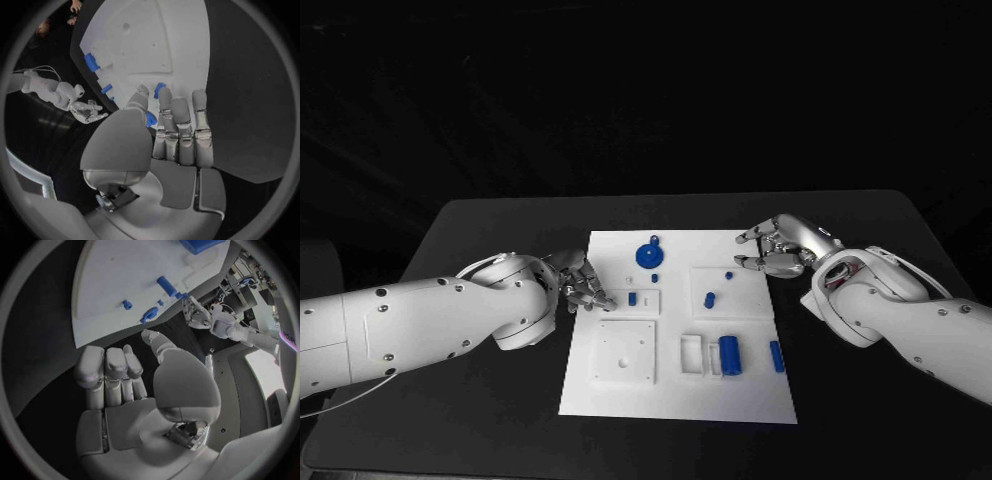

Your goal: Assemble the parts on the task board

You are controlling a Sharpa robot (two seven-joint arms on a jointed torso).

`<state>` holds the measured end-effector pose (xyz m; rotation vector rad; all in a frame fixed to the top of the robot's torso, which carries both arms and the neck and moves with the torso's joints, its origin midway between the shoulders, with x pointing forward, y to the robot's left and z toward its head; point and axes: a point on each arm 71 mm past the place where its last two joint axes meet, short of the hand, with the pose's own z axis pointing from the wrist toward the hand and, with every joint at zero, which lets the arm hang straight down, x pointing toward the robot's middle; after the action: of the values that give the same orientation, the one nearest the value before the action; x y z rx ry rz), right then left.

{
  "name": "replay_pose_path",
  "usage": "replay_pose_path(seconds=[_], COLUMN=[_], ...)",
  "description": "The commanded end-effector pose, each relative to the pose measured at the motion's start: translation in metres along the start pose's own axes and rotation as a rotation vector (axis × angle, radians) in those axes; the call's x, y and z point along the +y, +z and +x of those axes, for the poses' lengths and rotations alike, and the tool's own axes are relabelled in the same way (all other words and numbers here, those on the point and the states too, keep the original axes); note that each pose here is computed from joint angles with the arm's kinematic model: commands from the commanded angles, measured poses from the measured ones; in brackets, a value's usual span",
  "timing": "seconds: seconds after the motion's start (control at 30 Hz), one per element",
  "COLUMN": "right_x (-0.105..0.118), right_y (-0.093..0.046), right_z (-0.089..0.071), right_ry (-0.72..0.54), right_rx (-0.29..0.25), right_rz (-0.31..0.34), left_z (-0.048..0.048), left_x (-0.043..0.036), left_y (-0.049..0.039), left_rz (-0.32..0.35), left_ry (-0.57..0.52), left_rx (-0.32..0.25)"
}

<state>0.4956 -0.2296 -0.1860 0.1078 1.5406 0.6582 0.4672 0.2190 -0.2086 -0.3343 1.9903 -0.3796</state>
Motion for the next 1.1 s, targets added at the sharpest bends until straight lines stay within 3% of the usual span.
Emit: replay_pose_path(seconds=[0.03,0.7,1.1], right_x=[0.0010,0.0017,0.0023], right_y=[-0.0003,-0.0001,0.0001], right_z=[0.0009,0.0014,0.0018], right_ry=[-0.005,-0.005,-0.004], right_rx=[0.011,0.013,0.013], right_rz=[-0.011,-0.013,-0.015], left_z=[0.0005,0.0080,0.0087], left_x=[-0.0006,-0.0053,-0.0056], left_y=[0.0015,0.0077,0.0080], left_rz=[-0.007,-0.006,-0.003], left_ry=[0.032,0.082,0.079], left_rx=[0.009,0.082,0.083])
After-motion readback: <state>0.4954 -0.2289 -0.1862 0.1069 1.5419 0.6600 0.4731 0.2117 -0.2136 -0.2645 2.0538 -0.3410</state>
